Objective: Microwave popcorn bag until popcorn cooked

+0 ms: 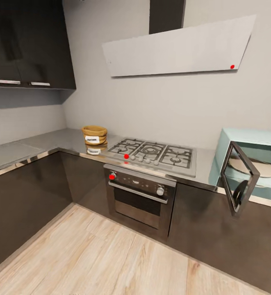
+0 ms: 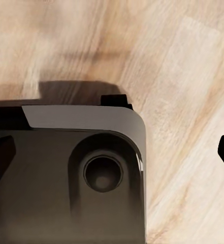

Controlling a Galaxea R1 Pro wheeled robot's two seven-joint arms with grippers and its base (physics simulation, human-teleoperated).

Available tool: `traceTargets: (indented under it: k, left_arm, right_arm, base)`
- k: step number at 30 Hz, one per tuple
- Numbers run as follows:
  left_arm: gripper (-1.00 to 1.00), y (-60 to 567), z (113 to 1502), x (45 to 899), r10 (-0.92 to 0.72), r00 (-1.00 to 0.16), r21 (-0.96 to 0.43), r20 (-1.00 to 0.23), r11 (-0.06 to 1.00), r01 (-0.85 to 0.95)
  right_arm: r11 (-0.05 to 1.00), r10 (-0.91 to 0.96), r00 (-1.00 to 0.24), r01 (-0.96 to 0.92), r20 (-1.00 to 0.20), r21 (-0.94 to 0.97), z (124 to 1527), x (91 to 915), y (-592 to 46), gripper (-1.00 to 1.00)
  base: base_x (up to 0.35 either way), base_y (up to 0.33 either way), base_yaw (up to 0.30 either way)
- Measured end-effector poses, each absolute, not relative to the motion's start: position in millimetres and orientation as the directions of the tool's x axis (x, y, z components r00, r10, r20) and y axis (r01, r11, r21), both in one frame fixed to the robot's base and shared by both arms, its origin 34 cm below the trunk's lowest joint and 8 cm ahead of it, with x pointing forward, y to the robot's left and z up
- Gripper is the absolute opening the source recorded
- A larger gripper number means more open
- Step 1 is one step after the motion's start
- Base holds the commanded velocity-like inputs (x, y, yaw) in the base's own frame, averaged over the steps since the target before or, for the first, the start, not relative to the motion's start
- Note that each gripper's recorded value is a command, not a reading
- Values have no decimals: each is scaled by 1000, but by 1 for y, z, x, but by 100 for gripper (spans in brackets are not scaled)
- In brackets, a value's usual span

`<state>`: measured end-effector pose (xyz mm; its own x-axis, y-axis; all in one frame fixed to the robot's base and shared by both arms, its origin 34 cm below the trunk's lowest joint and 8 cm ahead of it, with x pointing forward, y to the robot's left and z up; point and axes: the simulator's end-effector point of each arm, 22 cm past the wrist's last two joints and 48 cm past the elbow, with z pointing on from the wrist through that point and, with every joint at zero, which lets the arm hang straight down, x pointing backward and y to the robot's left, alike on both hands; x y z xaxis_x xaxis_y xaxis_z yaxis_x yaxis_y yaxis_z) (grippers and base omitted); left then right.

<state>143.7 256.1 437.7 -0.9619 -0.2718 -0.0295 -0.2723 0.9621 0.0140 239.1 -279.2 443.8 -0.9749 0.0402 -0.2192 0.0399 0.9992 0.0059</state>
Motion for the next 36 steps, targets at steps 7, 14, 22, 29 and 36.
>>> traceTargets:
  k: [7, 14, 22, 29, 36]
  left_arm:
    - [100, 256, 438, 144, -272, -962, 14, -30, 962, -272]
    - [100, 260, 438, 143, -274, -961, 17, -28, 961, -275]
    - [100, 261, 438, 142, -273, -962, 18, -27, 962, -273]
    - [100, 261, 438, 143, -273, -962, 18, -27, 962, -273]
    - [100, 262, 438, 143, -271, -962, 14, -26, 962, -271]
  right_arm:
    - [999, 41, -975, 41, -219, 4, 444, 239, -280, 100]
    - [999, 41, -975, 41, -219, 4, 444, 239, -280, 100]
    - [999, 44, -975, 45, -220, 2, 444, 239, -282, 100]
    - [999, 46, -974, 47, -220, 2, 444, 239, -283, 100]
    - [999, 47, -974, 47, -220, 4, 444, 239, -281, 100]
  base:
    - [0, 0, 281]
    - [0, 0, 281]
    - [0, 0, 281]
    - [0, 0, 281]
    - [0, 0, 278]
